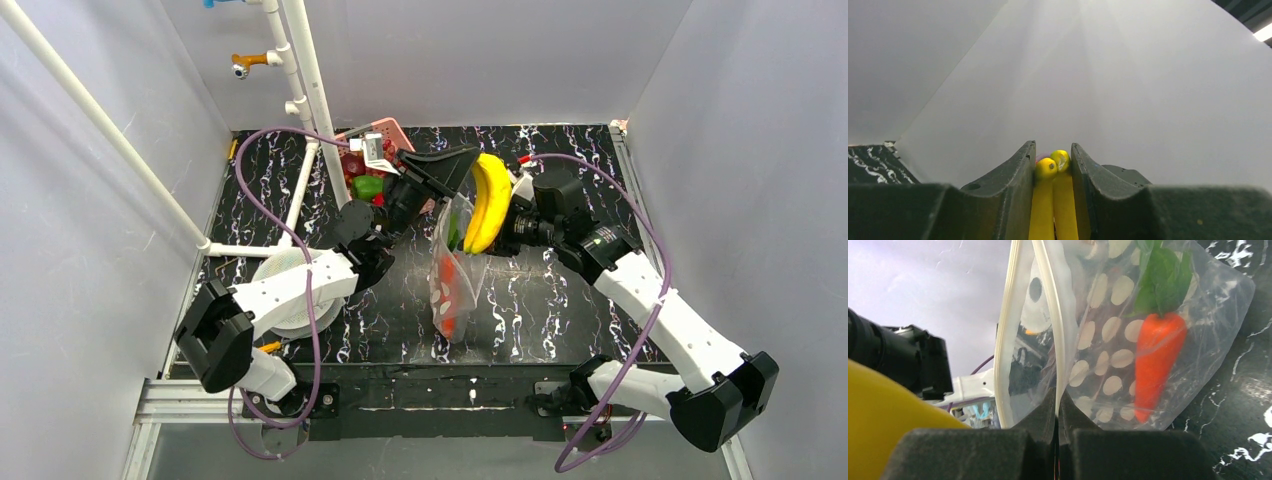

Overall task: Place the food in the zip-top bag and seal the zipper
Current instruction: Place the fake fruit in the zipper food storage bag.

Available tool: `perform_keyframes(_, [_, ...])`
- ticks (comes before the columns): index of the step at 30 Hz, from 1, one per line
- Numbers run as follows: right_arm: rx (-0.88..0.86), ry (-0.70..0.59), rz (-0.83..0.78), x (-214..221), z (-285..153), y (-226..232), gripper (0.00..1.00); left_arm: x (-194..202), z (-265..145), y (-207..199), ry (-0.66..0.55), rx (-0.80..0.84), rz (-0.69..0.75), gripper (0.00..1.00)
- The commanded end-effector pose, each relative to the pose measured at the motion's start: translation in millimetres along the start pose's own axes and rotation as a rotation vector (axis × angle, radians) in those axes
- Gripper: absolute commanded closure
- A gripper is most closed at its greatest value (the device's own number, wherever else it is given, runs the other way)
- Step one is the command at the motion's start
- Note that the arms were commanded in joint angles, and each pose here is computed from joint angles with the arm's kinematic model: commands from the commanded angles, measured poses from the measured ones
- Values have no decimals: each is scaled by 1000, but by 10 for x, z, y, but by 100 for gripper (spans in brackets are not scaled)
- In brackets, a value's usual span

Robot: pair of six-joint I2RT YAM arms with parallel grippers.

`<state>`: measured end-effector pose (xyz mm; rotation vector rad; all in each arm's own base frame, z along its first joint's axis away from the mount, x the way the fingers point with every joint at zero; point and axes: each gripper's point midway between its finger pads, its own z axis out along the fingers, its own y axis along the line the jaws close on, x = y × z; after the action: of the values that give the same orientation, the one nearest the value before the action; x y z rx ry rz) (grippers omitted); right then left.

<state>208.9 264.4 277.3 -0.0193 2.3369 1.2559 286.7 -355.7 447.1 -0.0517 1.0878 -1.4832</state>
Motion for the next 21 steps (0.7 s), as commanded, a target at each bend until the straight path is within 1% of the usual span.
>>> perform_keyframes(1, [-152,17,-34,24,-113,330,99,-298,24,-420,-126,180,0,100])
perform_keyframes(4, [-187,20,-30,30,-192,428,99,-248,-49,-566,-104,275,39,100])
perform_keyframes(9, [-238,37,1,57,-301,552,99,-208,-175,-632,-103,342,70,100])
perform_keyframes(11, [-241,45,12,77,-314,555,99,-211,-209,-584,-111,323,50,100])
perform_keyframes(14, [-241,47,18,96,-305,520,99,-238,-245,-614,-112,332,84,100])
perform_keyframes(17, [-230,26,10,77,-324,496,99,-285,-281,-532,-128,277,82,100])
perform_keyframes(20, [-188,-3,-3,45,-332,433,99,-268,-322,-459,-108,231,76,100])
perform_keyframes(21, [-177,-12,-13,38,-336,413,99,-300,-328,-408,-122,200,77,100])
